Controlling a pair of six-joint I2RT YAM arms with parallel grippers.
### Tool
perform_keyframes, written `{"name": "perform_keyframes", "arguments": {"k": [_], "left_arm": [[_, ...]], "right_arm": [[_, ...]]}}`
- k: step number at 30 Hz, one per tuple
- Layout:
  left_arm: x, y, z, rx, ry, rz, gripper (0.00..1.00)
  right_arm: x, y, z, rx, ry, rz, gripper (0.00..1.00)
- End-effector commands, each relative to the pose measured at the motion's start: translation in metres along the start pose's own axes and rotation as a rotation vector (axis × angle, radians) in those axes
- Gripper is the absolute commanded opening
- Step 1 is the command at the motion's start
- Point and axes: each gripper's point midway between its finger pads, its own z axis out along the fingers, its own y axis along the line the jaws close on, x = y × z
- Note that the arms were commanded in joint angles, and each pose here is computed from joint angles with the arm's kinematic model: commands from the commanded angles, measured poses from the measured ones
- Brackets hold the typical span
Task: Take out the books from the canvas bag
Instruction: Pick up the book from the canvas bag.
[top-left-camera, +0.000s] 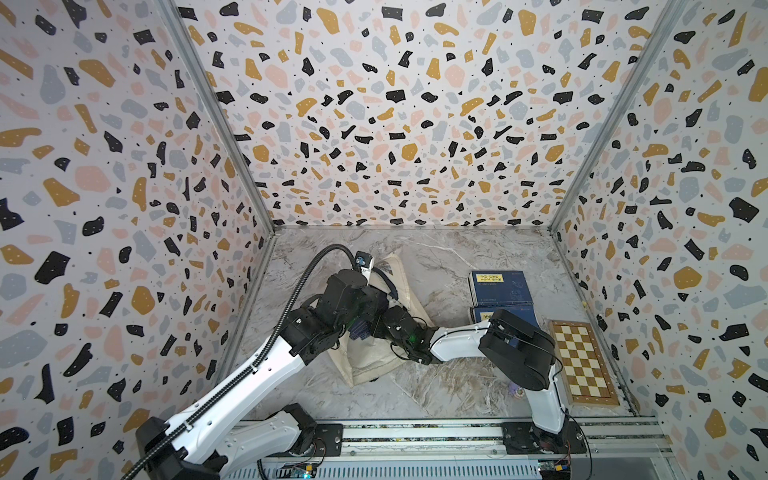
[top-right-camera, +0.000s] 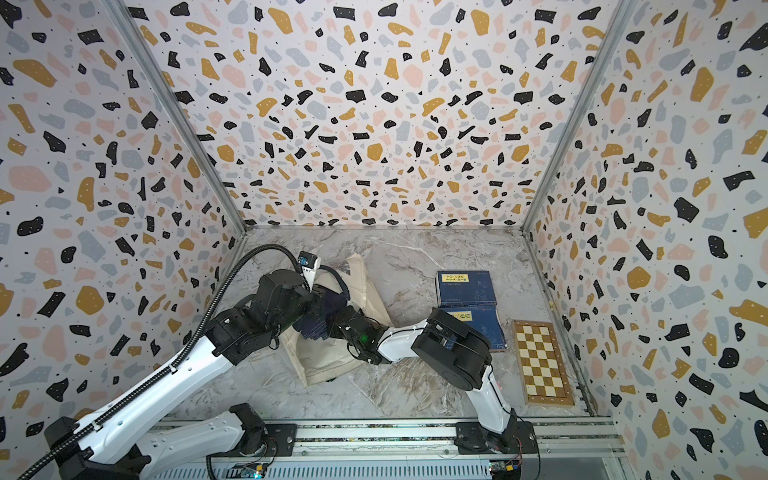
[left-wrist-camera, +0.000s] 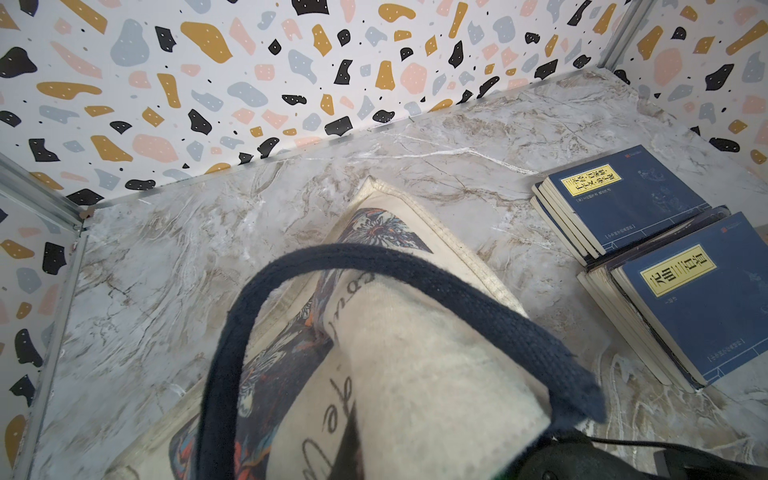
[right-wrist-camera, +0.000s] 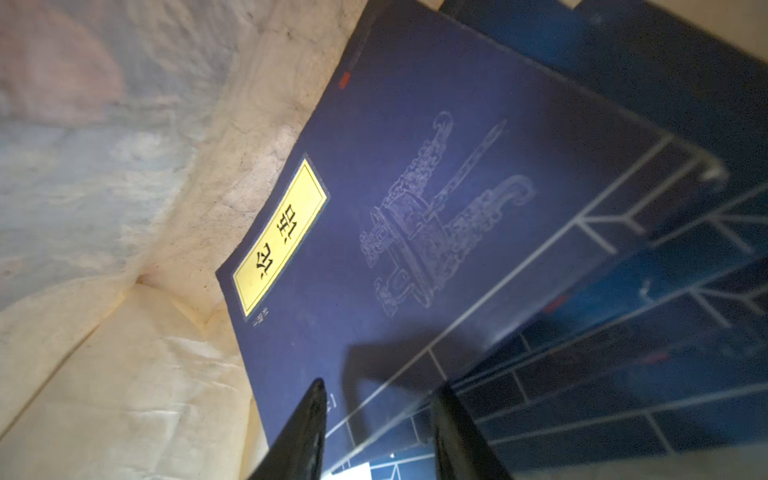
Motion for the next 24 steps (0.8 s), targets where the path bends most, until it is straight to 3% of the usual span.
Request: {"name": "perform_keyframes", "arguments": {"k": [1,20,24], "left_arm": [[-0.041,-0.012,-0.02,0.068,-0.17,-0.025,0.0],[-0.041,-0.036,-0.031,0.201,-0.189,0.017,0.0],[-0.041,-0.033,-0.031,0.187,-0.192,0.018,0.0]], "right_arm": [[-0.053,0.043,-0.01,-0.116,-0.119,0.002,0.39],[-0.09,0.08,-0.029,-0.265,-0.205,-0.141,0.38],[-0.087,0.074,-0.025,-0.245,-0.195,-0.128,0.3]]}}
